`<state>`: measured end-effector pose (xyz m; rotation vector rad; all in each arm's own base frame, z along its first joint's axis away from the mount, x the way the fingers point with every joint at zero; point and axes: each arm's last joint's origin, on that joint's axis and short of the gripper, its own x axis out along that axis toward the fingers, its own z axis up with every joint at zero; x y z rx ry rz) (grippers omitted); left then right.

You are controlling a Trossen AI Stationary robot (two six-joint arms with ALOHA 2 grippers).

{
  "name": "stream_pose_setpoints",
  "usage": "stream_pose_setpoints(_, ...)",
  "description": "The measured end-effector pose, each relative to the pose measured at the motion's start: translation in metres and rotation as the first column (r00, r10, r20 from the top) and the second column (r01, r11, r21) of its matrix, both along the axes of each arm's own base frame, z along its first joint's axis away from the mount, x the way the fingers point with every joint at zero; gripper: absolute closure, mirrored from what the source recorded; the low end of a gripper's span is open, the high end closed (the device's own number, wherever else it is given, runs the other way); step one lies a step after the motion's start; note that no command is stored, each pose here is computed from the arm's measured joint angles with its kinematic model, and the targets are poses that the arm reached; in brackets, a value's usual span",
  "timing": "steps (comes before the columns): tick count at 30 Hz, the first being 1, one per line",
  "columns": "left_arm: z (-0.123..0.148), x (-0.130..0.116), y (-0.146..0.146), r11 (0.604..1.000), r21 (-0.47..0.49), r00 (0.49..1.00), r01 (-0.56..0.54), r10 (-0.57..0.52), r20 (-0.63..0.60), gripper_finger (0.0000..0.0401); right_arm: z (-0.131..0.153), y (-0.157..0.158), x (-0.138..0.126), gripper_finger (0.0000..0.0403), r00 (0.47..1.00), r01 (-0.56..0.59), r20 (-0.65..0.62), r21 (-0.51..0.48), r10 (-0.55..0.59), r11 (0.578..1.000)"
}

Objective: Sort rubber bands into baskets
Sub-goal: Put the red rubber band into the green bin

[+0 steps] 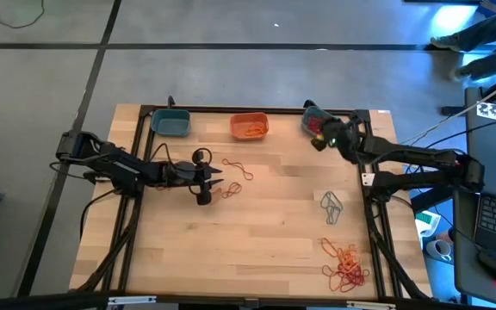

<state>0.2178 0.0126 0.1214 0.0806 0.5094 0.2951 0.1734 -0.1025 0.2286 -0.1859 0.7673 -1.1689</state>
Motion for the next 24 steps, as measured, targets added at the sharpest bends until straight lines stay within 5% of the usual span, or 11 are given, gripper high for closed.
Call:
stream_pose_setpoints(13, 0.0, 0.0, 0.0, 1.0, 0.0, 1.0, 0.0, 0.0, 0.0, 0.0263, -0.014, -0.059, -0.021, 0.0394, 0.985, 0.07, 0.145, 0.187, -0.098, 0.98)
stream_pose_setpoints(20, 0.0, 0.0, 0.0, 1.0, 0.001, 1.0, 0.0, 0.0, -0.001, 0.0263, -0.03, -0.063, -0.022, 0.0289, 0.987, 0.069, 0.117, 0.312, -0.11, 0.948)
stream_pose_setpoints(24, 0.0, 0.0, 0.0, 1.0, 0.001, 1.0, 0.0, 0.0, 0.0, 0.0263, -0.017, -0.063, -0.019, 0.0227, 0.988, 0.022, 0.129, 0.397, -0.079, 0.917)
